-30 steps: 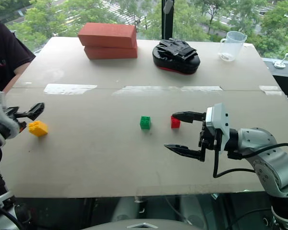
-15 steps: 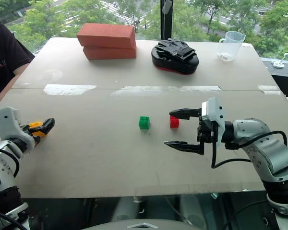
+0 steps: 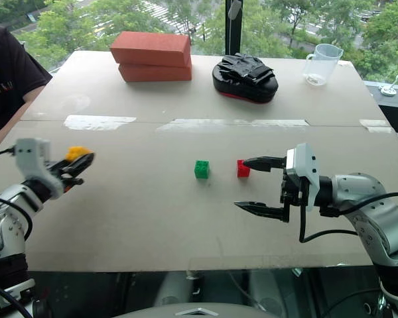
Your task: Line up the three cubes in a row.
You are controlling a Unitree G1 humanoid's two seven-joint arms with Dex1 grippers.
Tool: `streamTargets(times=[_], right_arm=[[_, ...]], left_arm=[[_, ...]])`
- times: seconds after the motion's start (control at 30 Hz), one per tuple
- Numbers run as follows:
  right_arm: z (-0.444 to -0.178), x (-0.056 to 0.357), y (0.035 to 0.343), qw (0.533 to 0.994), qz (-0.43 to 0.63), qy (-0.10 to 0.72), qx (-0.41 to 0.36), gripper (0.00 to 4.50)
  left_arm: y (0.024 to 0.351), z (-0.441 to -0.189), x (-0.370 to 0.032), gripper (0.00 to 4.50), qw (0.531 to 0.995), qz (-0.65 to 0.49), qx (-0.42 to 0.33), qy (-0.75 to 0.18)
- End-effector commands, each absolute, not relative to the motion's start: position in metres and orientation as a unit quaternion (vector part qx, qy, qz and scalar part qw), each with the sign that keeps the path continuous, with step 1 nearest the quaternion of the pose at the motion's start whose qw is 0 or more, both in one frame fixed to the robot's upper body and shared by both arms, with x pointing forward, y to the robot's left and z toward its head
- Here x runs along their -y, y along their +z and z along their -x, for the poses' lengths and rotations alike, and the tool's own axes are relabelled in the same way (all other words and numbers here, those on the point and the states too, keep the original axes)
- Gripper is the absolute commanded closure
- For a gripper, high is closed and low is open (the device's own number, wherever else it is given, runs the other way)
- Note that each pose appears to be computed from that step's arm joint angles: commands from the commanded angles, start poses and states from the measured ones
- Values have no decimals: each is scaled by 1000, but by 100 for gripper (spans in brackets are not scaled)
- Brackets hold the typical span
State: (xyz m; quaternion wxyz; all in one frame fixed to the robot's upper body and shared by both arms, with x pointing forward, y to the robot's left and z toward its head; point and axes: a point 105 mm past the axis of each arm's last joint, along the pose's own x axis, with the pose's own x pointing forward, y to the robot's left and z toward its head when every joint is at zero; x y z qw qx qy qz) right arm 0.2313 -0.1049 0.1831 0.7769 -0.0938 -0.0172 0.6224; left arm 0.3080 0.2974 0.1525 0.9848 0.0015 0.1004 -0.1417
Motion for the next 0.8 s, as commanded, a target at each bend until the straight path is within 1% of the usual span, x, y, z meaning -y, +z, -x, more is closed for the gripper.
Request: streamTargets(times=[0.03,0.07,0.13,0.2,0.3,0.5,0.8], right_arm=[[-223,113,195,797,111,592,43,0],[-222,115,195,802,111,585,42,0],[-218,120,193,811,118,572,36,0],[-214,125,193,818,121,561,31,0],[-207,128,193,827,124,548,29,0],[-196,133,190,842,129,524,19,0],[-193,137,190,849,133,512,10,0]], left_arm=[[157,-305,-221,321,895,-111,-103,-419],[159,-299,-207,321,856,-123,-98,-492],[150,-306,-203,321,803,-190,-117,-553],[145,-321,-205,321,772,-226,-142,-577],[146,-339,-204,321,738,-262,-149,-604],[140,-353,-198,321,695,-299,-169,-632],[132,-355,-196,321,672,-326,-170,-642]])
